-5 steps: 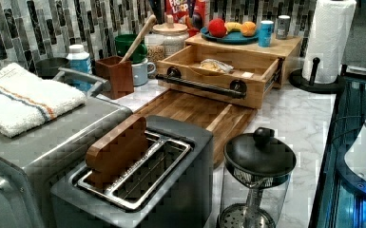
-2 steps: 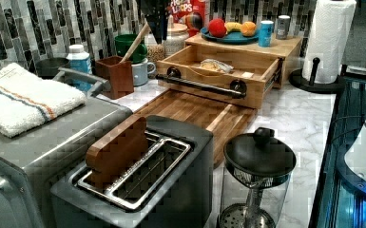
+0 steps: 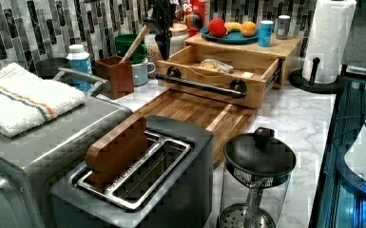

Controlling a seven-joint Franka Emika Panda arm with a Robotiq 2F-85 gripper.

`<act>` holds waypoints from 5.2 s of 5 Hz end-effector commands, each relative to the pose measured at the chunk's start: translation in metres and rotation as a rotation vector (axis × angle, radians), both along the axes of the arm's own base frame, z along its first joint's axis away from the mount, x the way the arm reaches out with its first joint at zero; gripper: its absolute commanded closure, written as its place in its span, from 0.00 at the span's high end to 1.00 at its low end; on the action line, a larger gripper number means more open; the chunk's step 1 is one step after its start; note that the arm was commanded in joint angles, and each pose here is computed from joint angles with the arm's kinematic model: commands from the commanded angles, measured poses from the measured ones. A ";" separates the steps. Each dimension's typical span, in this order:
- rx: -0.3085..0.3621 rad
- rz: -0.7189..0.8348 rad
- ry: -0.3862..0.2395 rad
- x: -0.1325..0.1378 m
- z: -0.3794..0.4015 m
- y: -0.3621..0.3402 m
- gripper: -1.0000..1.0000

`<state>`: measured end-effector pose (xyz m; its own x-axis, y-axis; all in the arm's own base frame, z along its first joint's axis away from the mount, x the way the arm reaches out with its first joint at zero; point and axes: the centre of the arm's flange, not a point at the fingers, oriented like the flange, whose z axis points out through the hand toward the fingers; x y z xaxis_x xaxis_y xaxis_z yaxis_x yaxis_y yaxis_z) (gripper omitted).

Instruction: Close the drawer.

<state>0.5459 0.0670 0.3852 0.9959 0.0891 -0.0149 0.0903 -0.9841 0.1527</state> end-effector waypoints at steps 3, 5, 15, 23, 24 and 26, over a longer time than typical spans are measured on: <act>-0.035 0.007 0.077 -0.007 -0.112 -0.053 0.00; -0.038 0.050 0.060 -0.004 -0.111 -0.071 0.00; -0.062 0.115 -0.068 0.000 -0.080 -0.442 0.00; -0.068 -0.105 -0.055 -0.037 -0.040 -0.440 0.00; -0.068 -0.104 -0.055 -0.037 -0.040 -0.440 0.00; -0.068 -0.105 -0.055 -0.037 -0.040 -0.440 0.00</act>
<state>0.5438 -0.2631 0.2775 0.9758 0.2074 -0.0692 0.2133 -0.9725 0.0937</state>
